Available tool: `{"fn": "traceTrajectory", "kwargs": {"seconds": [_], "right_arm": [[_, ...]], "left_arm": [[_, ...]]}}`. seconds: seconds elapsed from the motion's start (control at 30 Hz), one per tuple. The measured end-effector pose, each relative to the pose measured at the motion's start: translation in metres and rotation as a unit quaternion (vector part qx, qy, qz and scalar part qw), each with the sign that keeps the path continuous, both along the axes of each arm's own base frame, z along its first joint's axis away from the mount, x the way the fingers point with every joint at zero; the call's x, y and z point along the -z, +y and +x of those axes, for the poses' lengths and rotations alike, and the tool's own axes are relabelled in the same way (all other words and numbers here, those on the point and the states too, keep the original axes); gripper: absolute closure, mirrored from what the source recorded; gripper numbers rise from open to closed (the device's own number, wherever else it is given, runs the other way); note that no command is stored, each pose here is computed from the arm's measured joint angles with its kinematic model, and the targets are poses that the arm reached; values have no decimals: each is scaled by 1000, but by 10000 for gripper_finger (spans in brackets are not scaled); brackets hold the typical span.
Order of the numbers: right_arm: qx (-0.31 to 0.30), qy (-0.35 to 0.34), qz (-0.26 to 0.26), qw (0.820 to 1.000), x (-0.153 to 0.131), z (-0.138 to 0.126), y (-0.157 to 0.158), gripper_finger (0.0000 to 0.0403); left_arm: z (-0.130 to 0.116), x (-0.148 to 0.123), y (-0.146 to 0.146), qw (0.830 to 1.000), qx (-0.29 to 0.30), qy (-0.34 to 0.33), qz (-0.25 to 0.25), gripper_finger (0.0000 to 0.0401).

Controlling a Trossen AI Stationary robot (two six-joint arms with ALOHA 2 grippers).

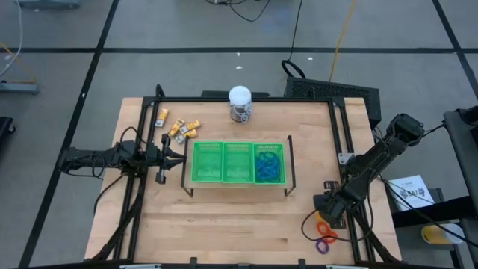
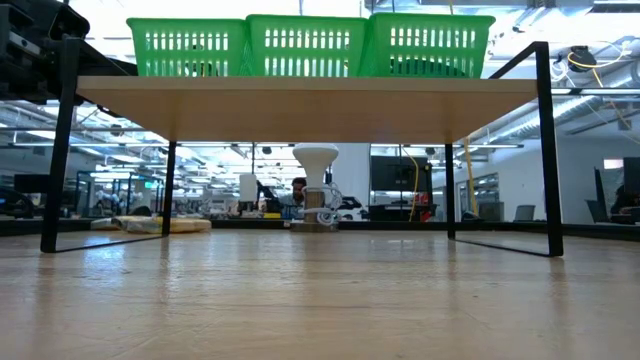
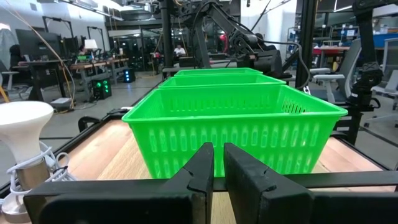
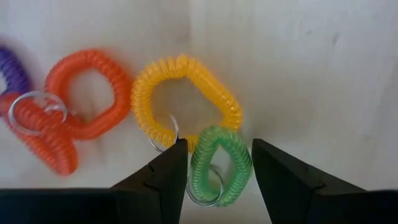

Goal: Pick & Place Office Desk Supplies
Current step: Put the yellow spring keychain into the center green bin on the shelf

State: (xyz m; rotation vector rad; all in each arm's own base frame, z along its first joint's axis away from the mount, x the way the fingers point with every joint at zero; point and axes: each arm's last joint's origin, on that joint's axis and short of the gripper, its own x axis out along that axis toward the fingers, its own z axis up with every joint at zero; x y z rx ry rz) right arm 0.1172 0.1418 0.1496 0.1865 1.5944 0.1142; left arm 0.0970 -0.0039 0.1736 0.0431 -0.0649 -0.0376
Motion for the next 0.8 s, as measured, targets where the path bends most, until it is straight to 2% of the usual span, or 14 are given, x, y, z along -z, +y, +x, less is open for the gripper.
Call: {"fn": "traceTrajectory", "kwargs": {"seconds": [0.7,0.8], "right_arm": [[-3,5,25,1000,-1,6,-2,234],[-5,23,40,999,-1,6,-2,234]], "left_arm": [[0,0,0,1000,0,0,0,357],[0,0,0,1000,0,0,0,357]]}}
